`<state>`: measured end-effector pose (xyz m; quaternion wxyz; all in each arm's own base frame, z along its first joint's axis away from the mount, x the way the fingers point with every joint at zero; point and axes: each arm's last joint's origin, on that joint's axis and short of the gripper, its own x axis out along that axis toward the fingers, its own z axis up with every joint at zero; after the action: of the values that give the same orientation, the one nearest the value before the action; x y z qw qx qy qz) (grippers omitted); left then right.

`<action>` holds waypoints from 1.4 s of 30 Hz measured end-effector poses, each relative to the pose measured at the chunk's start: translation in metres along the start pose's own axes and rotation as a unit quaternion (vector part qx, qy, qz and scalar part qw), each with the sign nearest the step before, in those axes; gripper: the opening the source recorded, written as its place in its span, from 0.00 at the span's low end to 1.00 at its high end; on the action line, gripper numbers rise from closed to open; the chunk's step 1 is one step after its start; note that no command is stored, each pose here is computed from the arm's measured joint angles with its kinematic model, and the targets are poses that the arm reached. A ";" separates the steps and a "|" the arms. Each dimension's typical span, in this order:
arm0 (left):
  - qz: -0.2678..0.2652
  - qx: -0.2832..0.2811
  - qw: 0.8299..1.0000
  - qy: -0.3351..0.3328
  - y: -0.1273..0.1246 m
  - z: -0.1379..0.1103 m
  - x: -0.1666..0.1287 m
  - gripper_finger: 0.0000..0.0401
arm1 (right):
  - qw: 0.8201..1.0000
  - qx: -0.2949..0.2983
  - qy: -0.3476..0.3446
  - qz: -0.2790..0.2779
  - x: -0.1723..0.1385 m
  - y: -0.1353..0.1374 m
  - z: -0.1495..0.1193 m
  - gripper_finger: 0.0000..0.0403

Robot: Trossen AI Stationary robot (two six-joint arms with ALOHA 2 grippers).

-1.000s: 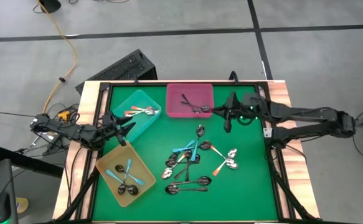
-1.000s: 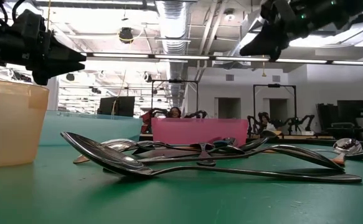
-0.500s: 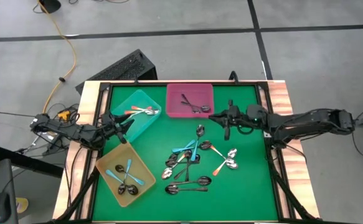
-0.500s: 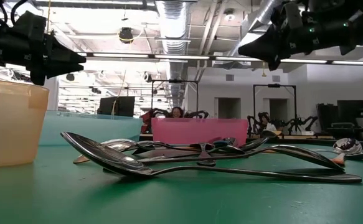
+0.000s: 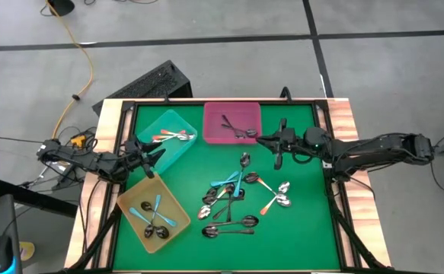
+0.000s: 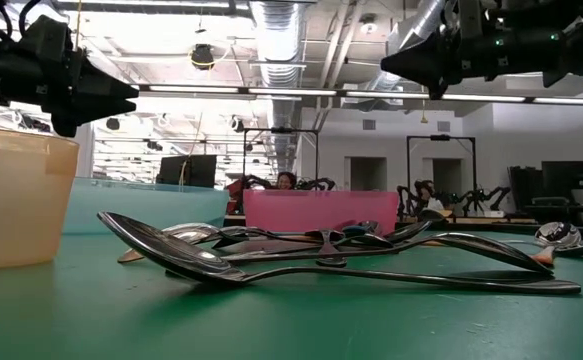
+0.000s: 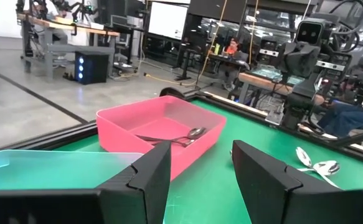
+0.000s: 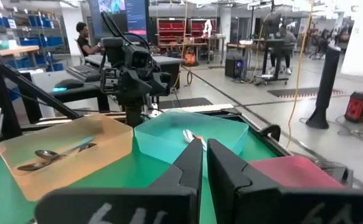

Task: Sort silverware by color (type)
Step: Put the black spoon into the pink bin

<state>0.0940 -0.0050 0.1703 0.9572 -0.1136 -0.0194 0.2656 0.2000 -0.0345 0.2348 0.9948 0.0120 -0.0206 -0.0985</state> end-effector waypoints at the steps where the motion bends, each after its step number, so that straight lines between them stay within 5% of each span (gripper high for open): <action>1: 0.000 0.001 1.000 0.001 0.000 0.000 0.000 0.39 | 1.000 0.009 0.003 0.000 0.000 0.000 0.000 0.10; 15: -0.012 0.015 1.000 0.005 -0.001 -0.001 0.000 0.39 | 0.974 0.186 0.125 0.040 -0.003 0.005 -0.021 0.10; 25: -0.012 -0.015 1.000 0.006 -0.001 -0.001 0.000 0.39 | 0.968 0.185 0.146 0.083 0.007 0.013 0.010 0.10; 42: -0.042 -0.097 0.994 0.017 -0.002 -0.001 0.000 0.39 | 0.968 0.156 0.154 0.119 0.006 0.027 0.012 0.10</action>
<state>0.0952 -0.0073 0.1700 0.9522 -0.2092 -0.0338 0.2202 0.2106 -0.0091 0.2475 0.9764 0.1800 0.1165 0.0276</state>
